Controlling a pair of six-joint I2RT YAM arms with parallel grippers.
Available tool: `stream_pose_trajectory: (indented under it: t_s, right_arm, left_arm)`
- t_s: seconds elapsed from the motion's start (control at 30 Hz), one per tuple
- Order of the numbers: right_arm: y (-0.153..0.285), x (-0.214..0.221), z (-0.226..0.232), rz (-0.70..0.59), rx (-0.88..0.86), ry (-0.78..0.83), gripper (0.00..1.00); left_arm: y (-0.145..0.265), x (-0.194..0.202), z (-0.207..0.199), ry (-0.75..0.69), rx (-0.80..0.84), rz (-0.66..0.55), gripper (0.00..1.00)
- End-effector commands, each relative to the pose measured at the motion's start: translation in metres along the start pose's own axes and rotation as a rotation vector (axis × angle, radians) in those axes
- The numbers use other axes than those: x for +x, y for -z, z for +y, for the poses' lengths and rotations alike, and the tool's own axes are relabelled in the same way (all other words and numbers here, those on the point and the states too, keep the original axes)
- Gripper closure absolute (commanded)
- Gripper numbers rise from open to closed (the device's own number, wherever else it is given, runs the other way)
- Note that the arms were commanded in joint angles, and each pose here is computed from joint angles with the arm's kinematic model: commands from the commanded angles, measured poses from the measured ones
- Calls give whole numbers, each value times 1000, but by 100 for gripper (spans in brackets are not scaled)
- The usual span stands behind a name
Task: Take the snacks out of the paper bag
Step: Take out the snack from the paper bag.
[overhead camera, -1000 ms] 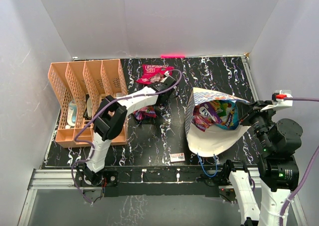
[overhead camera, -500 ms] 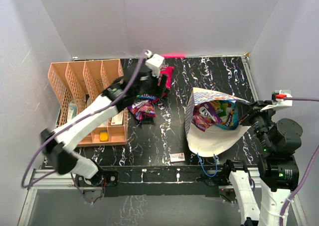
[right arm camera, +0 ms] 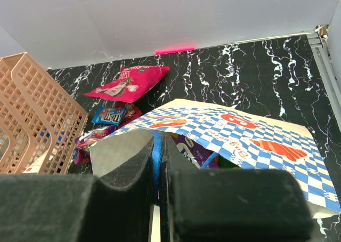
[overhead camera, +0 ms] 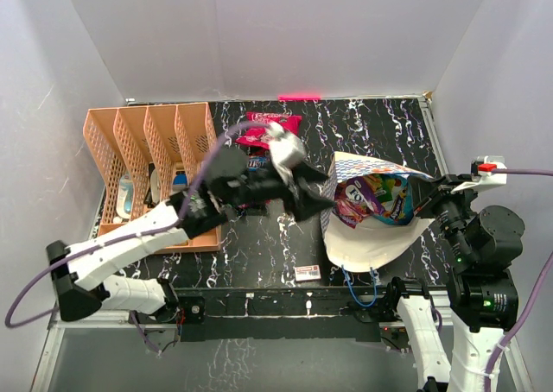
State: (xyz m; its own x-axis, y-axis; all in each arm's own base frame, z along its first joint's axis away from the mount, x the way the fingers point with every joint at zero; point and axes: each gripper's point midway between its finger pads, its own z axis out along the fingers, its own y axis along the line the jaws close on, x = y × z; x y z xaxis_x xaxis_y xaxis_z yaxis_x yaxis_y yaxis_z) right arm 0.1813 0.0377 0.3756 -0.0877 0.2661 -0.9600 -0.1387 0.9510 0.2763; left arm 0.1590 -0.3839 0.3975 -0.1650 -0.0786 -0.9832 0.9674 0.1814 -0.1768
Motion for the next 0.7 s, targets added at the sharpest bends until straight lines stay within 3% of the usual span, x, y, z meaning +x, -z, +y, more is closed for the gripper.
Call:
stream_pose_trajectory:
  t_s: [0.0,0.2,0.33,0.53,0.67]
  right_arm:
    - [5,-25,12,-84,-41,10,92]
    - [8,-25,11,-83,-35,11,92]
    - [7,-26,11,-82,-32,10,92]
    - [8,-27,11,-87,-30,11,92]
    - [9,-30,12,-90,-31,13,92]
  left_arm:
    - [-34,39,-56,-161,108,121,36]
    - [-68,128,-58,-594,31,424,36]
    - [-85,168,-33,-835,3,570,36]
    - [-112,201,4,-1059,-71,675,39]
    - [-127,215,20,-1101,-81,685,35]
